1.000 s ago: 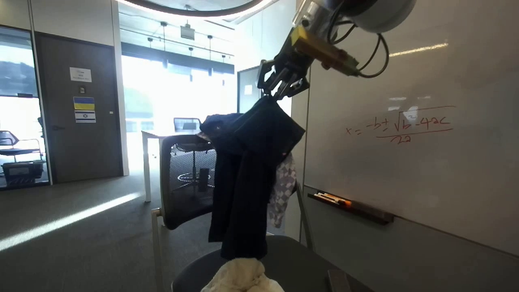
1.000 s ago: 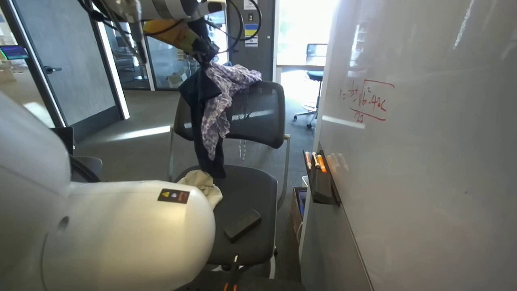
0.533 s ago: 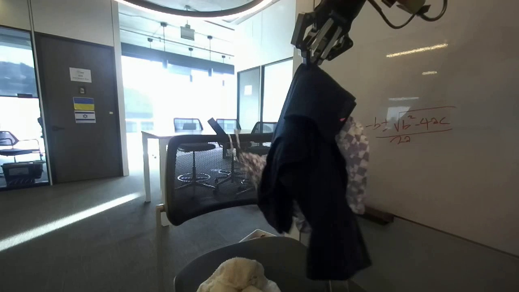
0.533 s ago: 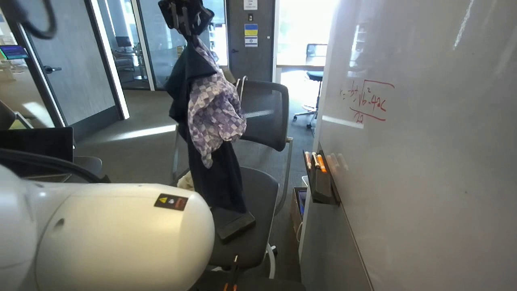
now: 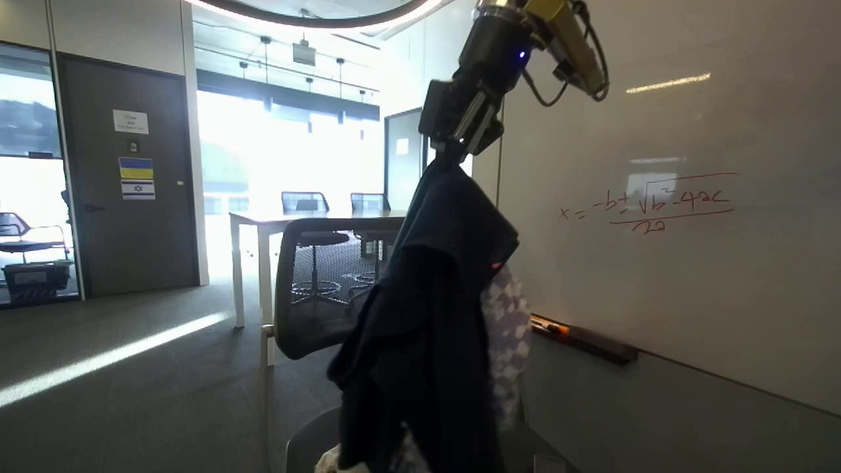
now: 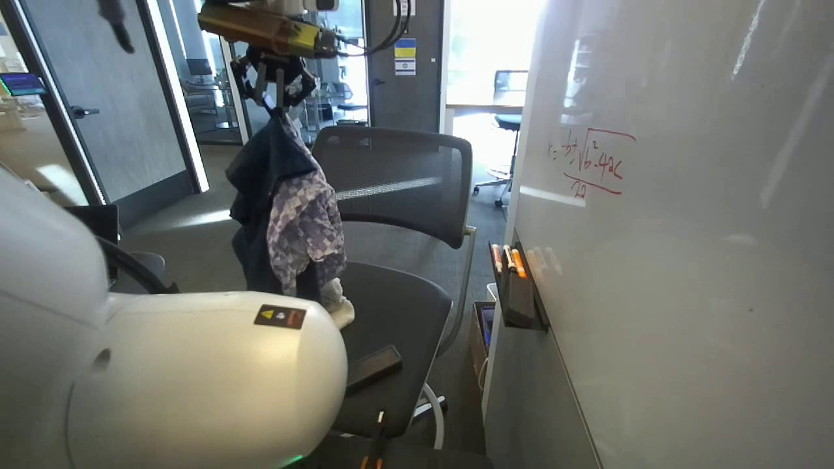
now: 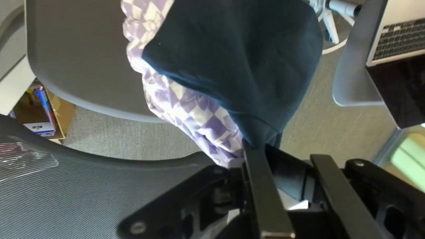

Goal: Put the clothes on the chair's seat

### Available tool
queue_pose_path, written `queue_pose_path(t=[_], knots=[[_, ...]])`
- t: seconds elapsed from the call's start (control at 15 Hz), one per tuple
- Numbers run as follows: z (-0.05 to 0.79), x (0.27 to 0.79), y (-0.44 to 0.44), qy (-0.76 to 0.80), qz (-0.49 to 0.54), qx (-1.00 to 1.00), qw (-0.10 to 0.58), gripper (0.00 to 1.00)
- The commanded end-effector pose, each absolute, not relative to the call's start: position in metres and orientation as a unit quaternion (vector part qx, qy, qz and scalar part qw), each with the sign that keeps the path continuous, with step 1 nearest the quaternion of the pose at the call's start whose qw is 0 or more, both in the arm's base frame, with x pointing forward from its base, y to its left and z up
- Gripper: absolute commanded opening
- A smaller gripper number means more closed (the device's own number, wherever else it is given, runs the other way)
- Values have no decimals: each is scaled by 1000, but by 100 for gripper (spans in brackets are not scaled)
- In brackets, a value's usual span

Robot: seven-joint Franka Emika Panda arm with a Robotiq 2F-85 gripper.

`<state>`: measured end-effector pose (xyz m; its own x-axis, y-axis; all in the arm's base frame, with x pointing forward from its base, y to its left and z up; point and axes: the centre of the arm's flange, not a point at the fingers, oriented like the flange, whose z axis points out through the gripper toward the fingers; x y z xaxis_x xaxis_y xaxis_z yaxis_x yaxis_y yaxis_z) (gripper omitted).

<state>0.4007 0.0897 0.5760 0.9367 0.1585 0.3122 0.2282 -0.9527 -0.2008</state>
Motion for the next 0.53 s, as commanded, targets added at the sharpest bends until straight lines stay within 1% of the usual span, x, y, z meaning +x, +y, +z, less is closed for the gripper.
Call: queue_pose_path(t=[0.0, 0.27, 0.47], knots=[[547, 448, 105, -166, -119, -972, 113, 2], [499, 470, 106, -195, -28, -972, 128, 2], [470, 494, 113, -219, 5, -966, 137, 2]])
